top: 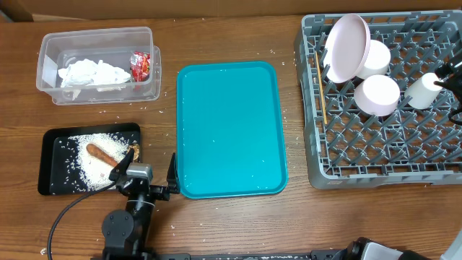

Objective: Sort waste into correct bins and load items into the dishwasher

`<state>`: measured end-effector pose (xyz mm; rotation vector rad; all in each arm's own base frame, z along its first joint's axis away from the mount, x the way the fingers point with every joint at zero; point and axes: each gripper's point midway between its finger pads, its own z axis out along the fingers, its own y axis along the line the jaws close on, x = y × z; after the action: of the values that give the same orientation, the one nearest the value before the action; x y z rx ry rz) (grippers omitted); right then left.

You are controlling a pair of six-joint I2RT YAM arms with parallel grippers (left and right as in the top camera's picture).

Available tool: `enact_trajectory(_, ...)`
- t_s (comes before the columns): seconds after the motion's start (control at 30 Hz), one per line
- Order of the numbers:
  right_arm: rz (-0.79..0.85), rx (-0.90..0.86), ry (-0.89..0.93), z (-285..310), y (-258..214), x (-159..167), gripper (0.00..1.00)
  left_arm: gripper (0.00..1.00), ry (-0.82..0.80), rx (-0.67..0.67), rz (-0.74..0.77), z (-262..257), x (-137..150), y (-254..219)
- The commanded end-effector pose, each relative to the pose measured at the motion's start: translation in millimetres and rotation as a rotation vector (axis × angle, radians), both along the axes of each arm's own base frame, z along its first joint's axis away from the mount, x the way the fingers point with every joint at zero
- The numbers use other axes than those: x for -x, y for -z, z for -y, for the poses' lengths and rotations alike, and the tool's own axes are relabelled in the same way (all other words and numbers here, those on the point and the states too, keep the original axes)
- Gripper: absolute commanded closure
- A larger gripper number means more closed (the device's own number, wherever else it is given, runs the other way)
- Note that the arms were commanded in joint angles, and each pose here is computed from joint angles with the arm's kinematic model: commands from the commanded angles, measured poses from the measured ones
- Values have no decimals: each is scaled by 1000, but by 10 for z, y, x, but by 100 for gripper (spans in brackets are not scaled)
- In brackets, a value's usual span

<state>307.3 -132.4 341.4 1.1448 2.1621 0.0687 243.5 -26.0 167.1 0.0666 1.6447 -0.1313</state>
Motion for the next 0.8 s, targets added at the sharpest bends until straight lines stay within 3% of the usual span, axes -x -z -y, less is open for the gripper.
enact_trajectory(0.0,7,1,7,11,-18,5,0,0,-20,-24,3,-33,-15,105)
enact_trajectory(0.77,7,2,7,11,-18,5,0,0,-51,-79,7,-93,-21,106)
